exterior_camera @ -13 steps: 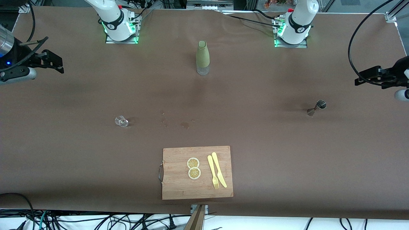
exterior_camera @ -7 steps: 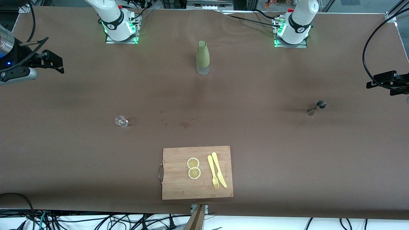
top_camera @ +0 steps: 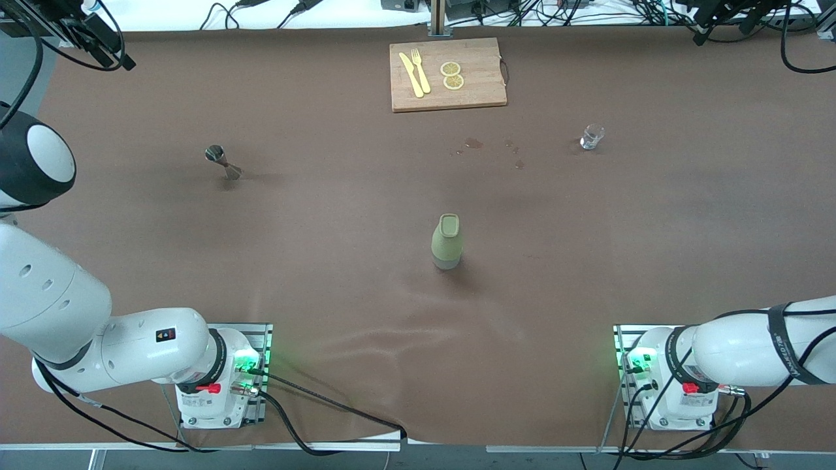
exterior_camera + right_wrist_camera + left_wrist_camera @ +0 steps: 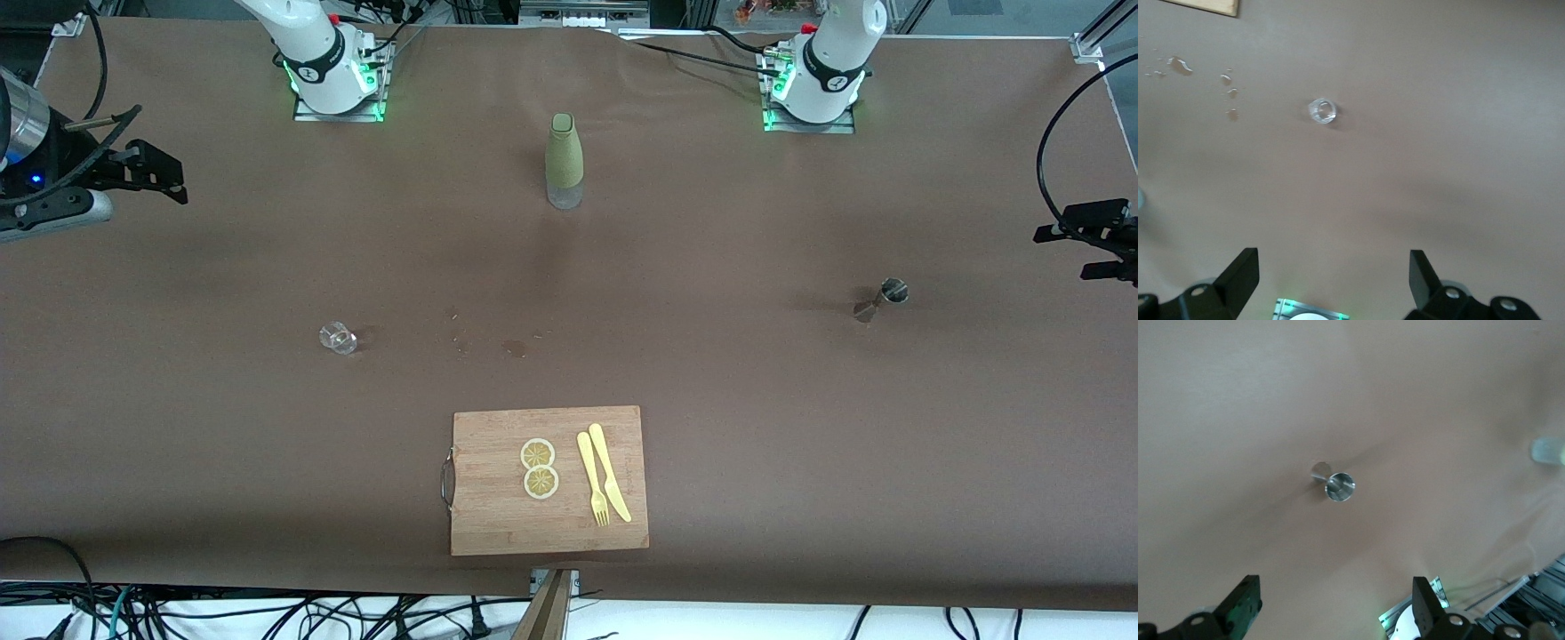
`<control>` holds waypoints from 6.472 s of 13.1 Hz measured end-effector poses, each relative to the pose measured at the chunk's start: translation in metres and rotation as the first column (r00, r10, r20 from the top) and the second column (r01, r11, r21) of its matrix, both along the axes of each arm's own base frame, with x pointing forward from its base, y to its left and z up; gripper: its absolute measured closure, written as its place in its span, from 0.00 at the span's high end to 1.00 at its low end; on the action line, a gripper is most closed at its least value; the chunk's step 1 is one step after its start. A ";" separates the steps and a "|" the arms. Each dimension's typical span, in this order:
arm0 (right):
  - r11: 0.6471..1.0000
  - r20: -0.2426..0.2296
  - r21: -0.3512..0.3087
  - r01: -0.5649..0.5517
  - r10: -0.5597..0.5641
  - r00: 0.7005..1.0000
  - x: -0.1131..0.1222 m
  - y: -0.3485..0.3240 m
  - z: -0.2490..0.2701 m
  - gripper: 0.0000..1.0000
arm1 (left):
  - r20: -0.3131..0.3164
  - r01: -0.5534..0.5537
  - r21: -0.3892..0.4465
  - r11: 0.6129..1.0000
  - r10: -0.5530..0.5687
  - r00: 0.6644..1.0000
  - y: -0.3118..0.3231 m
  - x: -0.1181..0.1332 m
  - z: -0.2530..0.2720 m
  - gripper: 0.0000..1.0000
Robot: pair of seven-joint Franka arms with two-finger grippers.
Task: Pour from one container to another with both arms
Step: 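Lower the left gripper to the steel jigger while the right gripper reaches the glass, then grasp the steel jigger with the left gripper while the right gripper grasps the glass, then carry the jigger toward the table middle with the left gripper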
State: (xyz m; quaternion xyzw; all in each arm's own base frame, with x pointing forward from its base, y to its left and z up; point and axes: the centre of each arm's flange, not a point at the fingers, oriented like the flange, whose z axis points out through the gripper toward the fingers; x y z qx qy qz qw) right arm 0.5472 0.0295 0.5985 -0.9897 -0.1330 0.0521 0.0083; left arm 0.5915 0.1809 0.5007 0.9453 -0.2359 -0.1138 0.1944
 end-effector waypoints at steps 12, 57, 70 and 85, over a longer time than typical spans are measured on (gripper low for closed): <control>0.853 0.089 0.085 -0.515 0.508 0.856 0.012 0.007 -0.015 1.00 | 0.444 0.537 -0.531 0.655 -0.325 0.835 0.124 -0.047 -0.209 1.00; 0.085 0.927 0.250 -0.965 0.266 0.264 0.033 -0.097 -0.504 0.96 | 0.858 0.775 -0.513 0.370 0.249 0.449 0.039 -0.104 -0.449 0.94; 0.075 0.956 0.226 -0.971 0.172 0.236 0.030 -0.065 -0.529 0.94 | 0.861 0.781 -0.506 0.367 0.260 0.436 0.036 -0.102 -0.450 0.21; 0.055 0.962 0.218 -0.974 0.154 0.224 0.029 -0.054 -0.530 0.61 | 0.895 0.867 -0.434 0.245 0.224 0.385 -0.183 0.000 -0.423 0.21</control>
